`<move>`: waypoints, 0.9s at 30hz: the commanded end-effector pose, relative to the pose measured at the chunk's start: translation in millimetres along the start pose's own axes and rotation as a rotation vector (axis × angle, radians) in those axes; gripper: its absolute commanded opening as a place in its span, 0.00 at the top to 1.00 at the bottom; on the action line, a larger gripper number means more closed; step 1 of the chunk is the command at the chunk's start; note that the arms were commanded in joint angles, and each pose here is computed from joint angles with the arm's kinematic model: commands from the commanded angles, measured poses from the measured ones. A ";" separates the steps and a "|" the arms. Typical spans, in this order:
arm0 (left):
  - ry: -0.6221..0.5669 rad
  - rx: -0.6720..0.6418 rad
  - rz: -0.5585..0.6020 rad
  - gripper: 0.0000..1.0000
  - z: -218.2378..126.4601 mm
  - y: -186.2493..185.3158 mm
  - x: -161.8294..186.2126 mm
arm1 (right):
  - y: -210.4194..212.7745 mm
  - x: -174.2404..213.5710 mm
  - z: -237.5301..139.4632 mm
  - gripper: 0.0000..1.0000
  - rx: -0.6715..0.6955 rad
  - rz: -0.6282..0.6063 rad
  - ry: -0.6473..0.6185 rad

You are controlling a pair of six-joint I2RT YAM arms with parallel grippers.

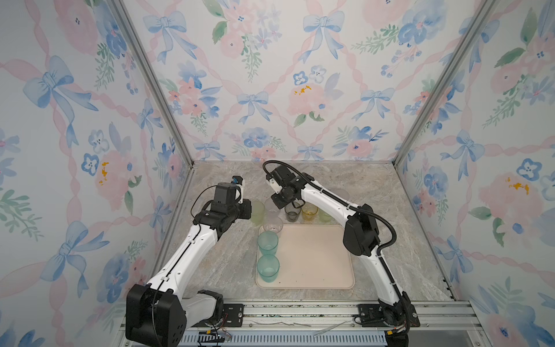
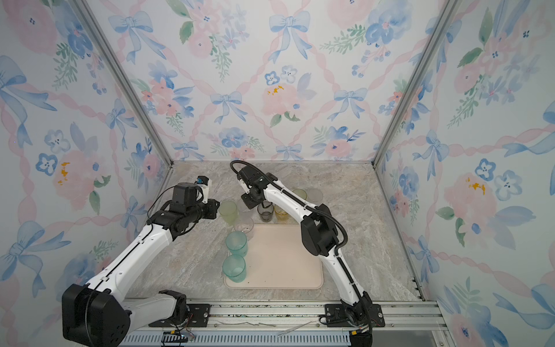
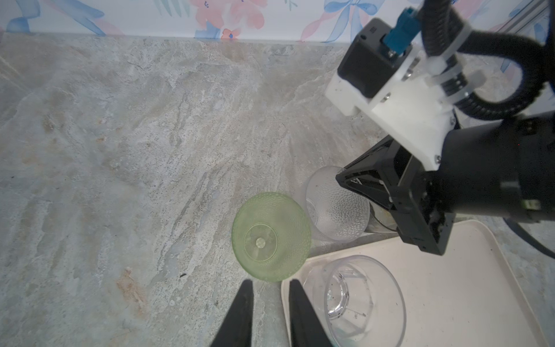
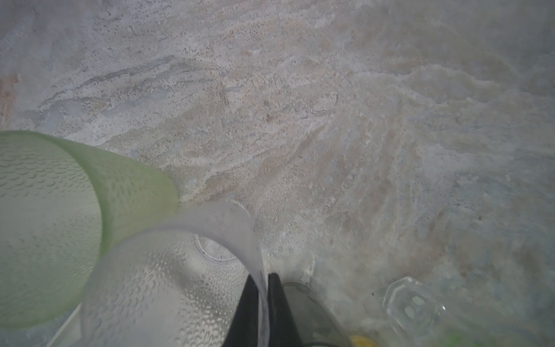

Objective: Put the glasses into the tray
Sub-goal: 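Grasp the frosted clear cup by its rim with the right gripper, then carry the frosted cup with the right gripper toward the tray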

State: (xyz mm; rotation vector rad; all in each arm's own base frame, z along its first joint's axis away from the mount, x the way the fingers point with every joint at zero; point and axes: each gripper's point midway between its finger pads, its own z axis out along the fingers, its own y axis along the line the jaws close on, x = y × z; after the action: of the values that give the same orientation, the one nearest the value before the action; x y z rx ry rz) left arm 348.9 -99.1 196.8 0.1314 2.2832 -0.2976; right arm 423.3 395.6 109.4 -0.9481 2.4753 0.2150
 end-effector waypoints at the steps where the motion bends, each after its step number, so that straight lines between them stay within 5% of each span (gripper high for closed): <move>1: -0.005 0.008 0.012 0.76 -1.4 1.0 1.1 | 5.0 5.1 5.5 0.93 0.018 -0.026 0.026; 13: 0.006 0.011 0.009 0.76 1.7 1.1 2.8 | -10.3 -6.9 -21.1 0.97 0.111 -0.037 -0.065; 27: 0.016 -0.017 0.014 0.76 4.2 6.4 7.5 | -28.2 -33.0 -99.6 0.97 0.168 -0.007 -0.252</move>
State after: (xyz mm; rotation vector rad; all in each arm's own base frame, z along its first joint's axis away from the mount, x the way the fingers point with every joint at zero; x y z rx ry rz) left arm 348.5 -99.3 195.2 0.1327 2.2859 -0.2994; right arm 424.5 368.5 169.0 -0.8525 2.3145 0.0953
